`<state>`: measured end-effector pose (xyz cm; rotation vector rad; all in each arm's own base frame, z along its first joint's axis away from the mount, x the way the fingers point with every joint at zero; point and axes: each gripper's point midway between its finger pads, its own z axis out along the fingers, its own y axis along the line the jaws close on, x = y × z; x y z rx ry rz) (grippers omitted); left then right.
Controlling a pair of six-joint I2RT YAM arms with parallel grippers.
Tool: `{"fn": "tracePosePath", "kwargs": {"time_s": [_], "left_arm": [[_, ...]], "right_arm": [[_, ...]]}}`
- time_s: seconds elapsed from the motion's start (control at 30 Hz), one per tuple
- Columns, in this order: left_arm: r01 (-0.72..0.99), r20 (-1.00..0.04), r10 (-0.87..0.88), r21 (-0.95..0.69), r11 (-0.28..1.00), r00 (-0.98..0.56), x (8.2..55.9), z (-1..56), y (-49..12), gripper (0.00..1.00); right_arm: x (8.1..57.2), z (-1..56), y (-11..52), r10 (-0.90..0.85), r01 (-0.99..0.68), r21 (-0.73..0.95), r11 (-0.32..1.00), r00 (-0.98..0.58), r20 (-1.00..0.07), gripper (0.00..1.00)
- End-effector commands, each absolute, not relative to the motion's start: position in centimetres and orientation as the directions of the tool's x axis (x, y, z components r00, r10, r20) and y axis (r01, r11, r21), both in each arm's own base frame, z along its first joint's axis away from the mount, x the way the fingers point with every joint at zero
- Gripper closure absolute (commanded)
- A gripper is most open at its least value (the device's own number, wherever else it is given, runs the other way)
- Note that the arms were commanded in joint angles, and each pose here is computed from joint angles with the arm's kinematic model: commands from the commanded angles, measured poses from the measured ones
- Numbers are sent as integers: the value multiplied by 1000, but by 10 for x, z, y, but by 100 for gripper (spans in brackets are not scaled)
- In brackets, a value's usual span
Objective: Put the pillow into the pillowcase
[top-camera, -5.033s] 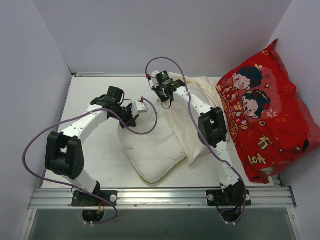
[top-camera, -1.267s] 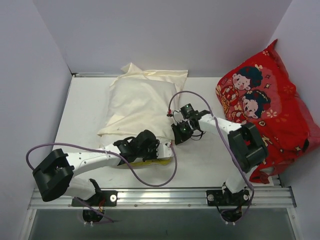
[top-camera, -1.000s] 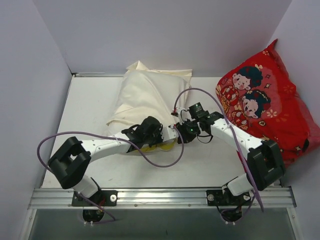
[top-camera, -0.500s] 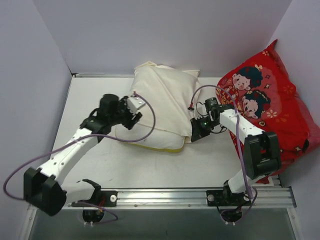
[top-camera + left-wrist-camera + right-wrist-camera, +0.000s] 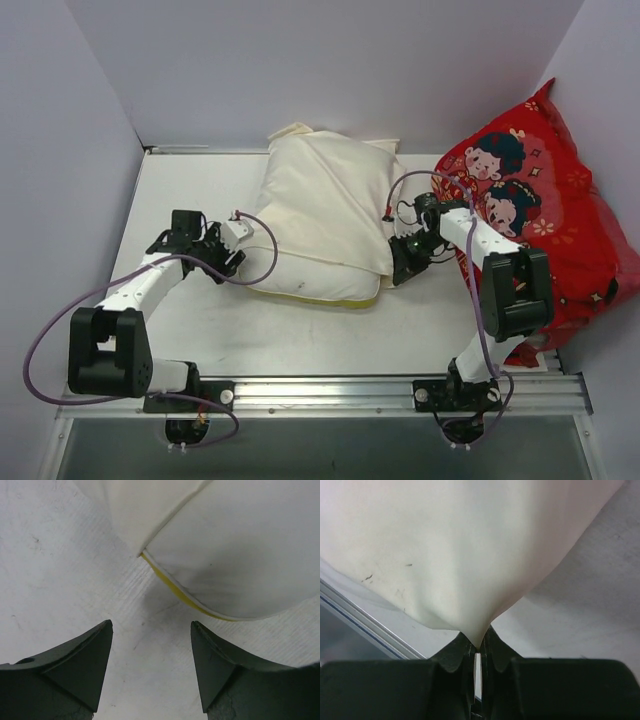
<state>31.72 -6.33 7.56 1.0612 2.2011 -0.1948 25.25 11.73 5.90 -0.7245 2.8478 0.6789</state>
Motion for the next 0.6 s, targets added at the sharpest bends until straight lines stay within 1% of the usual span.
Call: {"fn": "tracePosePath", "kwargs": {"time_s": [0.0, 0.13, 0.3, 0.43, 0.57], "left_arm": [[783, -703, 652, 222, 580, -284, 339, 96, -85, 28], [773, -725, 647, 263, 577, -236, 355, 103, -101, 28], [741, -733, 659, 348, 574, -166, 359, 113, -112, 30], [682, -747, 664, 472, 558, -26, 360, 139, -121, 29], [686, -695, 709, 573, 449, 117, 343, 143, -138, 26]], "right_arm": [[252, 57, 121, -463, -487, 397, 778, -872, -162, 100], [251, 51, 139, -511, -523, 412, 746, -847, -149, 100], [253, 49, 140, -517, -528, 411, 743, -843, -147, 100], [252, 49, 137, -521, -533, 405, 743, -840, -150, 100], [250, 50, 135, -520, -533, 407, 742, -840, -154, 100]]}}
